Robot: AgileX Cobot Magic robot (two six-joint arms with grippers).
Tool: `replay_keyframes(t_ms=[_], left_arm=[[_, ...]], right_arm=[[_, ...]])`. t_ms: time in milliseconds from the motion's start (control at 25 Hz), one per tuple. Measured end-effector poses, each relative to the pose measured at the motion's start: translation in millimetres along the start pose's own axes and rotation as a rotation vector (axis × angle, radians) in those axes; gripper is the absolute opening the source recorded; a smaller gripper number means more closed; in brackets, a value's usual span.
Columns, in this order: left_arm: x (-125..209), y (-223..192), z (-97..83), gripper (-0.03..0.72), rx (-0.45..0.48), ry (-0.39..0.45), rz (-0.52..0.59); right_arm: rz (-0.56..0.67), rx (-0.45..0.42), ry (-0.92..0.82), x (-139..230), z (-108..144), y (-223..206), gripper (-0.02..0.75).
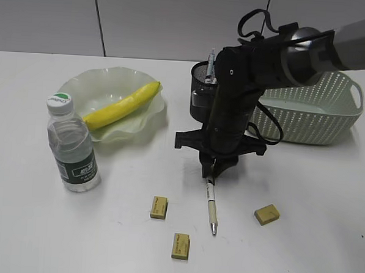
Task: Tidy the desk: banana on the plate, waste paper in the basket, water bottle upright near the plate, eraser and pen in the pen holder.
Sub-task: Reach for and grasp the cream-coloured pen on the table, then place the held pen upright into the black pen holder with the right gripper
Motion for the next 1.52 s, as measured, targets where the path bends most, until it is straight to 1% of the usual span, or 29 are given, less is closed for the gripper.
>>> replay_keyframes(t_ms=[80,160,240,320,440,520,600,640,680,760,880,1080,1200,1280,1400,1440,1520], left_arm=[[0.0,0.0,0.0,0.309,0.0,0.0,0.0],[0.0,0.0,0.0,0.309,0.0,0.0,0.0],[0.0,0.0,0.0,0.309,0.0,0.0,0.0],[0.0,0.0,0.0,0.309,0.0,0.0,0.0],[0.0,0.0,0.0,0.309,0.0,0.0,0.0],[0.0,0.0,0.0,0.309,0.0,0.0,0.0],[0.0,0.0,0.0,0.309,0.0,0.0,0.0],[0.0,0.0,0.0,0.309,0.0,0.0,0.0],[0.0,0.0,0.0,0.309,0.0,0.0,0.0],[0.0,0.0,0.0,0.309,0.0,0.0,0.0],[0.0,0.0,0.0,0.309,0.0,0.0,0.0],[0.0,0.0,0.0,0.309,0.0,0.0,0.0],[0.0,0.0,0.0,0.309,0.0,0.0,0.0],[0.0,0.0,0.0,0.309,0.0,0.0,0.0],[0.0,0.0,0.0,0.309,0.0,0.0,0.0],[0.0,0.0,0.0,0.309,0.0,0.0,0.0],[0.0,0.0,0.0,0.309,0.0,0.0,0.0]], right_arm=[[-0.014,-0.01,0.0,-1.2,1.1,1.2,0.154],[-0.056,-0.032,0.012,-4.0,3.5,12.1,0.154],[-0.156,-0.073,0.047,-10.7,7.8,36.9,0.154],[-0.303,-0.136,0.094,-18.7,12.9,73.0,0.154],[-0.591,-0.251,0.196,-29.6,20.8,138.9,0.154],[-0.802,-0.321,0.304,-36.0,27.0,174.2,0.153],[-0.977,-0.37,0.421,-42.0,31.4,196.6,0.153],[-1.047,-0.386,0.479,-45.5,32.5,202.7,0.153],[-1.09,-0.393,0.524,-49.3,32.5,203.8,0.153],[-1.122,-0.386,0.574,-58.3,29.9,195.5,0.153],[-1.109,-0.362,0.571,-79.7,15.3,166.5,0.153],[-1.133,-0.41,0.56,-106.0,-4.0,127.6,0.154],[-1.103,-0.403,0.577,-109.8,-6.0,101.9,0.164],[-1.081,-0.397,0.576,-110.3,-6.9,90.5,0.225],[-1.081,-0.398,0.554,-110.4,-7.2,93.3,0.385],[-1.08,-0.39,0.542,-110.4,-8.1,97.6,0.411],[-1.07,-0.338,0.517,-108.6,-12.8,117.1,0.44]])
Point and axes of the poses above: a point on each arm's last joint axis where the gripper is mounted, y pointing back along that axis away from the gripper, z along the wrist's bending axis when the last joint is at zero, x = y × z, the point moved 1 cm from there along -y, pointing out along that axis toward the gripper, and after that the axes turned 7 degrees about -y, right-handed, at the moved point
